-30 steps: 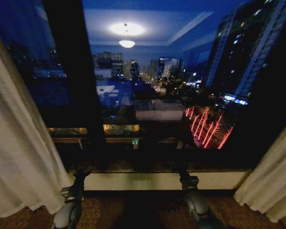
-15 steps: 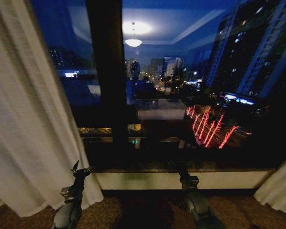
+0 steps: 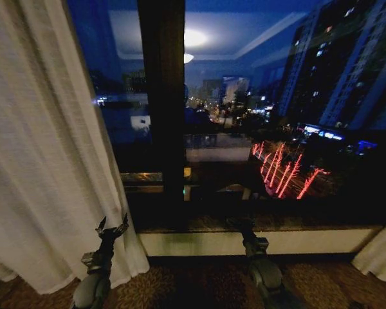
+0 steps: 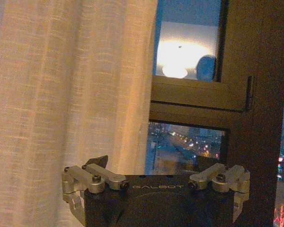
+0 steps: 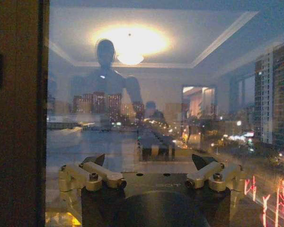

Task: Open the curtains by pulling them apart, changing their state from closed to fully open.

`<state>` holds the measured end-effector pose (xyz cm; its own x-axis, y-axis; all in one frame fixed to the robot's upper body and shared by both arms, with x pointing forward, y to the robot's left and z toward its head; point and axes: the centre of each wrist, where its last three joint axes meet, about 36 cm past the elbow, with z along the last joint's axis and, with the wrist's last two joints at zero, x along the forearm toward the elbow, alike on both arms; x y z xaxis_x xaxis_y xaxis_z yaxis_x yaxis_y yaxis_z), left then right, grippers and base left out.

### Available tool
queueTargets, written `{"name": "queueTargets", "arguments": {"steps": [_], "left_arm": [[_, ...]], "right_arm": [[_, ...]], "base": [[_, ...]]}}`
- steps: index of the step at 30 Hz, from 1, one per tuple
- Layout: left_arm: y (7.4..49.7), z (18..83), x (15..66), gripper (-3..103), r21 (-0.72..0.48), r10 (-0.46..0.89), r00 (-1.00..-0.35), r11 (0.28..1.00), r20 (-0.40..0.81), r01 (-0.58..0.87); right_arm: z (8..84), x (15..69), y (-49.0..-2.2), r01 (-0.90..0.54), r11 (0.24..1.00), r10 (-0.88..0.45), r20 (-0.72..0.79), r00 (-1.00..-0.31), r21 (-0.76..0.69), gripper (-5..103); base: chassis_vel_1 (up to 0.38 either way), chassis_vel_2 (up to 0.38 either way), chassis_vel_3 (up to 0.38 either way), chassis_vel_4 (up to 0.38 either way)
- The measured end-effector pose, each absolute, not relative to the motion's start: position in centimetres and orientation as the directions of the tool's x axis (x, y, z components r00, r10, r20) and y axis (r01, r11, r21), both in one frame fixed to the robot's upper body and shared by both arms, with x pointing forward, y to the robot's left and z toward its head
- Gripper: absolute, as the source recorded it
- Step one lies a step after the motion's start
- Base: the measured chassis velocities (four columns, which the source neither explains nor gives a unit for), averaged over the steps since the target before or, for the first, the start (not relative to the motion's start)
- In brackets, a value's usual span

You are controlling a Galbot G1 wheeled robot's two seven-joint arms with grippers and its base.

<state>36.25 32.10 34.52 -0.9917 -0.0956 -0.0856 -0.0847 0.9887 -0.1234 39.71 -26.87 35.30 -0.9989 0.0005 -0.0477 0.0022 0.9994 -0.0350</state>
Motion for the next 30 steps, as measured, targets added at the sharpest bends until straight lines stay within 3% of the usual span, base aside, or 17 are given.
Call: {"name": "queueTargets", "arguments": {"steps": [11, 30], "left_arm": [[32.15, 34.53, 36.25, 100, -0.123, -0.097, -0.992, 0.989, -0.086, -0.086], [32.13, 34.52, 36.25, 100, -0.123, -0.096, -0.992, 0.989, -0.086, -0.085]], "right_arm": [[35.29, 39.70, -26.83, 0.001, 0.999, 0.000, -0.048, -0.999, -0.034, 100], [35.29, 39.70, -26.84, 0.002, 0.999, 0.000, -0.048, -0.999, -0.034, 100]], "base": [[0.086, 0.104, -0.086, -0.095], [0.000, 0.000, 0.000, 0.000]]}}
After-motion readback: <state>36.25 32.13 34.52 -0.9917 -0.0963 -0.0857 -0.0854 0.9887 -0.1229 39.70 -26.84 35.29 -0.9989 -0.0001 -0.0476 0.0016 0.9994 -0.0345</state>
